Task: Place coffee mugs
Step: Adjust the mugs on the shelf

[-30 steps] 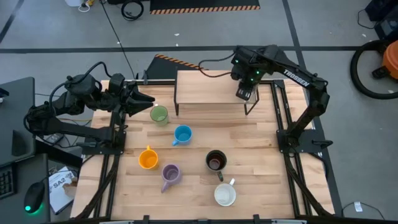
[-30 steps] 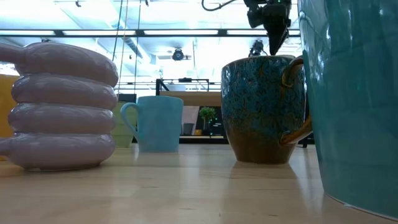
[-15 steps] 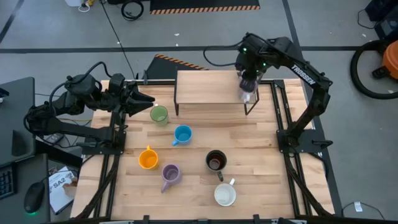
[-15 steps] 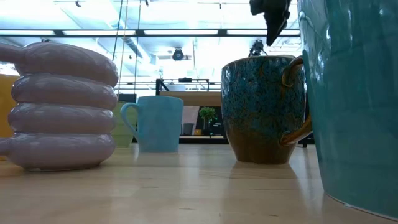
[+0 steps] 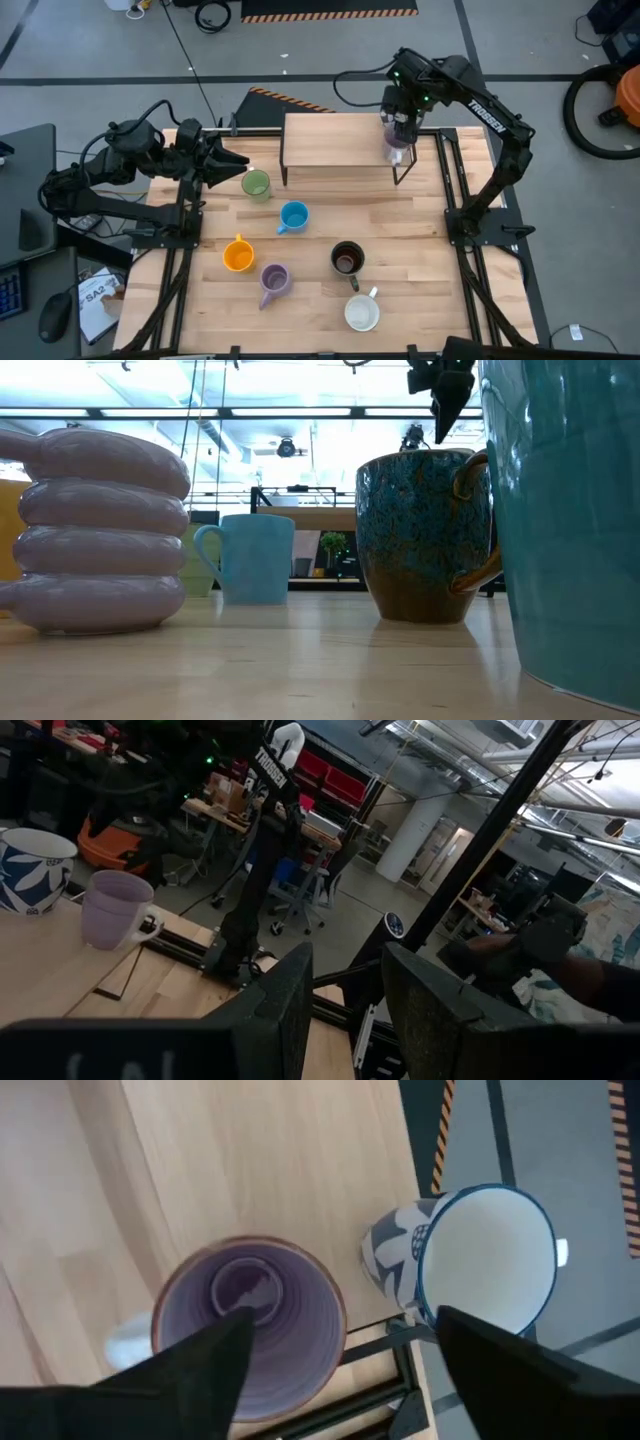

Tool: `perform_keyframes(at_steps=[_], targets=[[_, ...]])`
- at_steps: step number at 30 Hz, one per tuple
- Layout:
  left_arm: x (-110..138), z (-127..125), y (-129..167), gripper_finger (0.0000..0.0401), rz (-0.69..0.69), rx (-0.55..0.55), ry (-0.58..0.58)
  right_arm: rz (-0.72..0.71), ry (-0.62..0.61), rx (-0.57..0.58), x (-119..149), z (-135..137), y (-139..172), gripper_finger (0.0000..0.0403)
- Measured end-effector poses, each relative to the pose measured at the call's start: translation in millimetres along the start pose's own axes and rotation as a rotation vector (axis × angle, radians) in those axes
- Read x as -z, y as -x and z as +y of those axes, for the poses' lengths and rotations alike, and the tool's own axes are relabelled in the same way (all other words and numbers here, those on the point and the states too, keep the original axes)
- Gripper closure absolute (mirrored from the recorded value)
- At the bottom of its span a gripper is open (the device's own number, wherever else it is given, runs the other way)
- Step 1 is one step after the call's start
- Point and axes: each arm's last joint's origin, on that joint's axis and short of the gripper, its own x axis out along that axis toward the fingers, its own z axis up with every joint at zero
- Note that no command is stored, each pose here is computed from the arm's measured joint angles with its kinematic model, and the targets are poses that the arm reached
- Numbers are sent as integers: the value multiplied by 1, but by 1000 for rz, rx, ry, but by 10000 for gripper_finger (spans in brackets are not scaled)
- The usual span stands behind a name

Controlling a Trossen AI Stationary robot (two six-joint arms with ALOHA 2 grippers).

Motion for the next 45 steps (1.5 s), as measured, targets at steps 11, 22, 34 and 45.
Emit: perform_keyframes(at_steps=[11,22,34,45], targets=[[0,0,0,273,1,0,-4,41,-7,39,4,-11,-15,6],[0,0,0,273,3,-1,-21,19,51,98,0,-14,-15,9],[1,0,0,273,6,-3,-21,2,87,-11,3,-15,-25,9],[1,0,0,273,6,-3,-22,19,140,-15,4,-18,-45,9]])
